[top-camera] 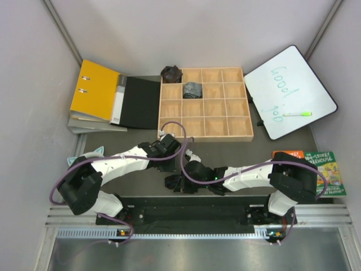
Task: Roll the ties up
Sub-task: Roll the tie at the center of the board.
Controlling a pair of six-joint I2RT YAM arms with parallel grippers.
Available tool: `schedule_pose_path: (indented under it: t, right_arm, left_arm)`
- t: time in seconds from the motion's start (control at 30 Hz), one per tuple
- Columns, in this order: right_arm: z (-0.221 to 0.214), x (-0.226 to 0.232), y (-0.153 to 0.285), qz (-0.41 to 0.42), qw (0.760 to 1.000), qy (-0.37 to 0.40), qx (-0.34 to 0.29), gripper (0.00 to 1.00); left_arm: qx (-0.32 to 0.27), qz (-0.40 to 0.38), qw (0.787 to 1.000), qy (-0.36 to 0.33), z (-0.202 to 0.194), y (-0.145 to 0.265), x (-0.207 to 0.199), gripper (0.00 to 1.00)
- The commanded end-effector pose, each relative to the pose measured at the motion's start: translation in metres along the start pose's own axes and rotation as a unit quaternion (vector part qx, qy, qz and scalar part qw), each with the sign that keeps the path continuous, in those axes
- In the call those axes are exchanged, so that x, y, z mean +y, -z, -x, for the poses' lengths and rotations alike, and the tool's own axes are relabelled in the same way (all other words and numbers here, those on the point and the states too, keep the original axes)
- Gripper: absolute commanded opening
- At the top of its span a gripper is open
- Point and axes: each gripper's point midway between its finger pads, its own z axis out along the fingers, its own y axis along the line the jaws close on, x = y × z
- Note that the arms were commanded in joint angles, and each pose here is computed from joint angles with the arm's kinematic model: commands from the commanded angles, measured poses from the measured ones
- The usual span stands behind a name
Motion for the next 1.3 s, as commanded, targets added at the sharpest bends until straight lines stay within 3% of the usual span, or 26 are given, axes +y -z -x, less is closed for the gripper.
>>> schedule_pose_path:
  t: [0.0, 0.87, 1.27]
  right_arm:
    - [0.000, 0.034, -0.006, 0.037, 0.999, 0.000, -0.009, 0.00]
    - [0.014, 0.017, -0.040, -0.013, 0.998, 0.009, -0.054, 0.00]
    - [0.011, 0.035, -0.030, 0.036, 0.998, 0.022, -0.046, 0.00]
  left_arm:
    - [0.003, -0.012, 1.000, -0.010, -0.003, -0.005, -0.001, 0.08]
    - [0.034, -0.033, 0.999, -0.004, -0.024, -0.008, -0.001, 0.06]
    - [0.011, -0.012, 1.000, 0.003, -0.011, 0.002, 0.003, 0.21]
